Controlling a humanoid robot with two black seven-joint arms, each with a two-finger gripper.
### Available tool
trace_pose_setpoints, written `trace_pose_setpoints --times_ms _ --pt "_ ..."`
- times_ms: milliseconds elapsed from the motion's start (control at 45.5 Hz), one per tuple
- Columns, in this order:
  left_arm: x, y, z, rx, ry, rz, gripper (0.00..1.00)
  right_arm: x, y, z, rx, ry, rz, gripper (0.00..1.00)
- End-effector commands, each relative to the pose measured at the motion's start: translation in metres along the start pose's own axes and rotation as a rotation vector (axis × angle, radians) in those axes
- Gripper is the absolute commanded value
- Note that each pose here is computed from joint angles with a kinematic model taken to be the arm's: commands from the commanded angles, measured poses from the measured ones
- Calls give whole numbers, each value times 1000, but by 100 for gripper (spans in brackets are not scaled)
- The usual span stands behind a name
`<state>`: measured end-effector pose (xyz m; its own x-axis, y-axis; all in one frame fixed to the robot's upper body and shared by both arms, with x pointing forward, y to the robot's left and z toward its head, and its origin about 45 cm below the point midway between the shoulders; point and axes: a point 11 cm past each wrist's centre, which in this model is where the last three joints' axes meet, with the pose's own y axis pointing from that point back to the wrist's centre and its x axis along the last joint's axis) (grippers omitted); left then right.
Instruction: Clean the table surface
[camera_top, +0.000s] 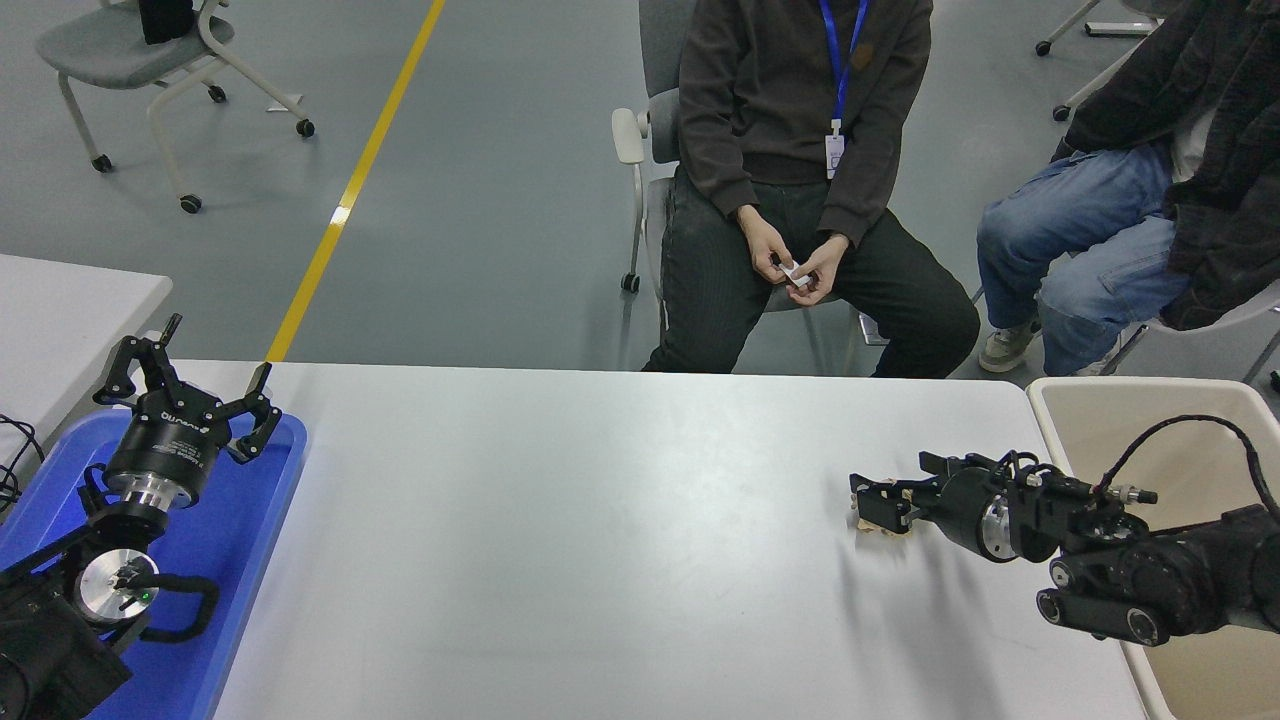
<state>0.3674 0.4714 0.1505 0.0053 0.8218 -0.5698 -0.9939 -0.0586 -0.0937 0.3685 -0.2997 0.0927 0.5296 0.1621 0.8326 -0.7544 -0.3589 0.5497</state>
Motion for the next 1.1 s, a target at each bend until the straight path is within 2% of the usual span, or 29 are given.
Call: trace_pose_setpoints --times_ms 0,681,1077 --pt "0 0 0 0 0 0 100 -12 -5 -2 -12 -5 -1 99" --pt "0 0 0 0 0 0 100 -29 -25 -8 -44 29 17 99" --pt "0 0 0 0 0 0 100 -33 -26 -15 10 39 20 98"
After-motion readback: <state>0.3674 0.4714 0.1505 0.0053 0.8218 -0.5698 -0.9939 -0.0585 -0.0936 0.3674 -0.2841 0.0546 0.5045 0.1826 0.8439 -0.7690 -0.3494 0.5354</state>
